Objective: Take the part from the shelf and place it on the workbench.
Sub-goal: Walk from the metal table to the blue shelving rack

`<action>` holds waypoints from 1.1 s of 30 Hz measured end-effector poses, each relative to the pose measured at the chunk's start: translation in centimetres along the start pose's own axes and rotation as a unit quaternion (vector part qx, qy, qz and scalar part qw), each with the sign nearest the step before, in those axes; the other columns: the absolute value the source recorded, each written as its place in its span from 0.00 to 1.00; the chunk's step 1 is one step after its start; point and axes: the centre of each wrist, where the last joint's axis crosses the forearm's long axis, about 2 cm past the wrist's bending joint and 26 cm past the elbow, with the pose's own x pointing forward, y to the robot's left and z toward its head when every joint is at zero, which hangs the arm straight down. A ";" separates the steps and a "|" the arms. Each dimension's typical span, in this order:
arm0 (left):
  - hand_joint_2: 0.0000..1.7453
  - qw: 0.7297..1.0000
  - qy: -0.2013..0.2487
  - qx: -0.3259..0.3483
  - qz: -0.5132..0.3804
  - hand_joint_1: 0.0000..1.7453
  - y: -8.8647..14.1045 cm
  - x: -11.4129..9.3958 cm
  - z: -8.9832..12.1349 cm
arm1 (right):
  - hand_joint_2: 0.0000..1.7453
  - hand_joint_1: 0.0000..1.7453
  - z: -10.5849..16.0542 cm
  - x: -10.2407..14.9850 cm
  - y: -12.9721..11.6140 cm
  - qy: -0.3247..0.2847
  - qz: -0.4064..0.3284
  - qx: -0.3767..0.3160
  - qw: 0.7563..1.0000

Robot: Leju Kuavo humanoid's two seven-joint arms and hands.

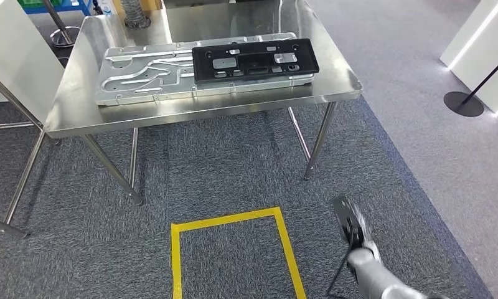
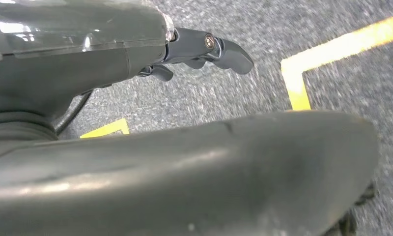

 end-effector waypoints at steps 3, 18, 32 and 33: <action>0.00 1.000 0.000 0.002 -0.004 0.00 0.2 0.0 0.0 | 0.50 0.00 4.0 -7.7 2.1 0.140 -0.038 0.037 0.989; 0.00 1.000 -0.018 0.009 -0.012 0.00 0.4 0.7 -0.1 | 1.00 0.00 13.5 -15.0 8.7 0.346 -0.096 0.145 0.922; 0.00 0.999 -0.018 0.003 -0.037 0.00 0.3 2.3 -0.1 | 0.00 0.00 13.0 -14.8 8.6 0.301 -0.055 0.186 0.934; 0.00 0.999 -0.017 0.002 -0.039 0.00 0.2 2.3 -0.1 | 0.00 0.00 13.1 -14.7 8.6 0.303 -0.054 0.188 0.933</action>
